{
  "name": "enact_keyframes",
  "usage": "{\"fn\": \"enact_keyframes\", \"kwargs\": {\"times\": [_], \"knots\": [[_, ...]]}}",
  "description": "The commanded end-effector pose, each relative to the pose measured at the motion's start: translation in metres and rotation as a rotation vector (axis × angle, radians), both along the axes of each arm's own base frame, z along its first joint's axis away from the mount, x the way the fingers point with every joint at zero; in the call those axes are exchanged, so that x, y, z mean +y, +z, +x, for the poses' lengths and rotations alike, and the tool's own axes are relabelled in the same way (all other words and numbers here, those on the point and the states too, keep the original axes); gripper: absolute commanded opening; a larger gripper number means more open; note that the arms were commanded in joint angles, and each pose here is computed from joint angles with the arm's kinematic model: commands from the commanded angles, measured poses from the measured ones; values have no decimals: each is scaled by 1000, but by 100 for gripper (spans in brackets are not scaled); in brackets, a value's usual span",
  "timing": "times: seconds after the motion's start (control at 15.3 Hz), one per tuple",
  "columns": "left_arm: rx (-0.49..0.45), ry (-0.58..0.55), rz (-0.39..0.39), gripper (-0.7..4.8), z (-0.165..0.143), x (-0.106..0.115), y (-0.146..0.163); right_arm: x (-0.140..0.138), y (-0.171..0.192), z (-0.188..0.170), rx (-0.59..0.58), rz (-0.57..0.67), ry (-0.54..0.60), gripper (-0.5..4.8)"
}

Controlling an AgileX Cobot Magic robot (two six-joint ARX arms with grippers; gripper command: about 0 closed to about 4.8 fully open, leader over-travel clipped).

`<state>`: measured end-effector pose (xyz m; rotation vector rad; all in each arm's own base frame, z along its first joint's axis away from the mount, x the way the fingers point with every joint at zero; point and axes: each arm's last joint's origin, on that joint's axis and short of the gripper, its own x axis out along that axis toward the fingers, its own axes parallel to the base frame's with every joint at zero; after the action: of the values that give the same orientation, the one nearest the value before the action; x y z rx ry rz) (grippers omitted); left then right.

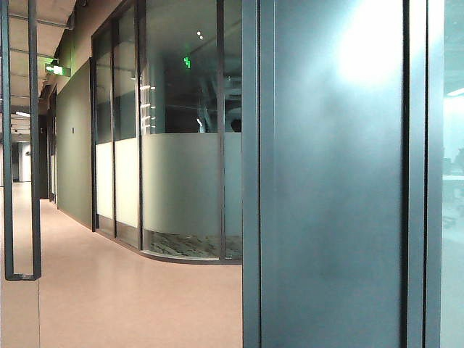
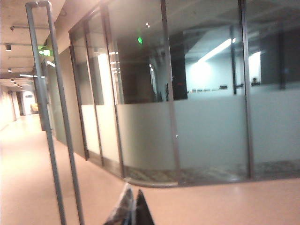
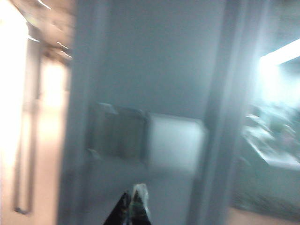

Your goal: Raise the arm to find the leftmost switch on the wall and turn off the lights.

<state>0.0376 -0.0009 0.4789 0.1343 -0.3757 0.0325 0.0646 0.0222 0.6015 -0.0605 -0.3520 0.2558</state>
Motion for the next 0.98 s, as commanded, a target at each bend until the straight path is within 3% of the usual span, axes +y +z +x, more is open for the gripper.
{"fn": "enact_keyframes", "kwargs": {"times": [0.07, 0.2, 0.39, 0.78, 0.98], "knots": [[43, -11, -50, -5, 12, -1, -30, -10, -29, -18, 29, 29, -111, -1], [94, -42, -110, -5, 25, -3, -55, -12, -63, -19, 95, 12, -148, -1], [142, -150, -100, -5, 39, -7, -80, -11, -113, -14, 128, 0, -160, -1], [211, -177, -138, -5, 55, -9, -106, -10, -224, -11, -13, 84, -173, -1], [220, -177, -139, -5, 58, -10, -112, -11, -252, -9, 24, 90, -236, -1]]}}
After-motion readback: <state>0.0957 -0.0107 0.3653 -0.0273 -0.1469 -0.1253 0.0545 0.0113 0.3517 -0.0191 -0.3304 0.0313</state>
